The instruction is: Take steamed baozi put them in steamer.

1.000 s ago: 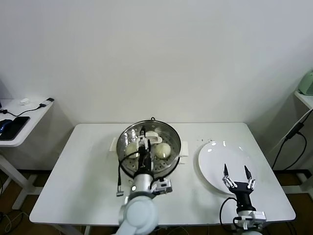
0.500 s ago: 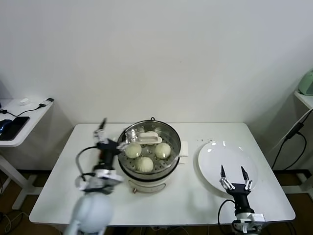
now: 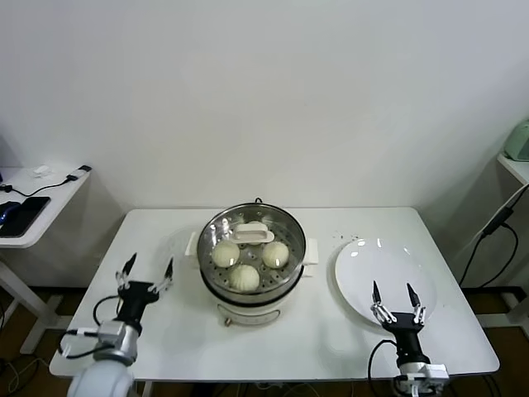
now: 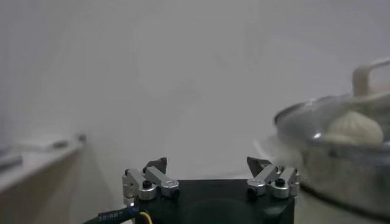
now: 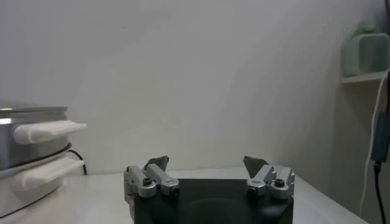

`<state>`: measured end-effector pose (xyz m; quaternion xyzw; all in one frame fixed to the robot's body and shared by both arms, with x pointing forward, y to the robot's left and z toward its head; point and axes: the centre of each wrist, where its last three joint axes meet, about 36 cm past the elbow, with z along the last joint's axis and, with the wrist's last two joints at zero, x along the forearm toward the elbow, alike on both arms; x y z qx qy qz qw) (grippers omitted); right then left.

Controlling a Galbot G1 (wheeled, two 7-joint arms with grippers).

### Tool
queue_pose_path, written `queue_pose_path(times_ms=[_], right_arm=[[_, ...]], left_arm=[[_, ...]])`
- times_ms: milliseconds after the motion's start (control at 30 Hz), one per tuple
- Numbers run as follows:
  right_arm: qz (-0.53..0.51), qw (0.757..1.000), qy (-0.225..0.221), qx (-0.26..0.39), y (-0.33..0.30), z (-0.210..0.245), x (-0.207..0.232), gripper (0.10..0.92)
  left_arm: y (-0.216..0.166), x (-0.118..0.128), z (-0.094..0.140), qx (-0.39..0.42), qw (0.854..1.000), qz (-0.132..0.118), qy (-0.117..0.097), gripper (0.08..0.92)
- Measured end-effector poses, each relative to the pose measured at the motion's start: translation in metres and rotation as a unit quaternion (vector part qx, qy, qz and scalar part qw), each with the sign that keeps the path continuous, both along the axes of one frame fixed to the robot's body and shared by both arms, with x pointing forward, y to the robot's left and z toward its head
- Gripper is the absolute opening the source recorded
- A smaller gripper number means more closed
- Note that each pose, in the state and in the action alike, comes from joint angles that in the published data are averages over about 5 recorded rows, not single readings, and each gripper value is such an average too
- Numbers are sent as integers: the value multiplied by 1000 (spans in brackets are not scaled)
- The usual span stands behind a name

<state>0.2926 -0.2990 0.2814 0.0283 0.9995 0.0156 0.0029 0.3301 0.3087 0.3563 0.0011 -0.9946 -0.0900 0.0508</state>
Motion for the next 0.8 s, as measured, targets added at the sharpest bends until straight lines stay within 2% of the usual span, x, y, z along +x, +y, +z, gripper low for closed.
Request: queue_pose_path(times_ms=[133, 300, 800], right_arm=[[1, 1000, 3, 0, -3, -1, -1, 823], [4, 1000, 6, 0, -3, -2, -1, 823], [7, 1000, 18, 1, -2, -5, -3, 823]], left_arm=[[13, -12, -27, -29, 999, 11, 11, 823], [22, -24, -46, -50, 998, 23, 13, 823], [27, -40, -70, -76, 996, 43, 6, 823]])
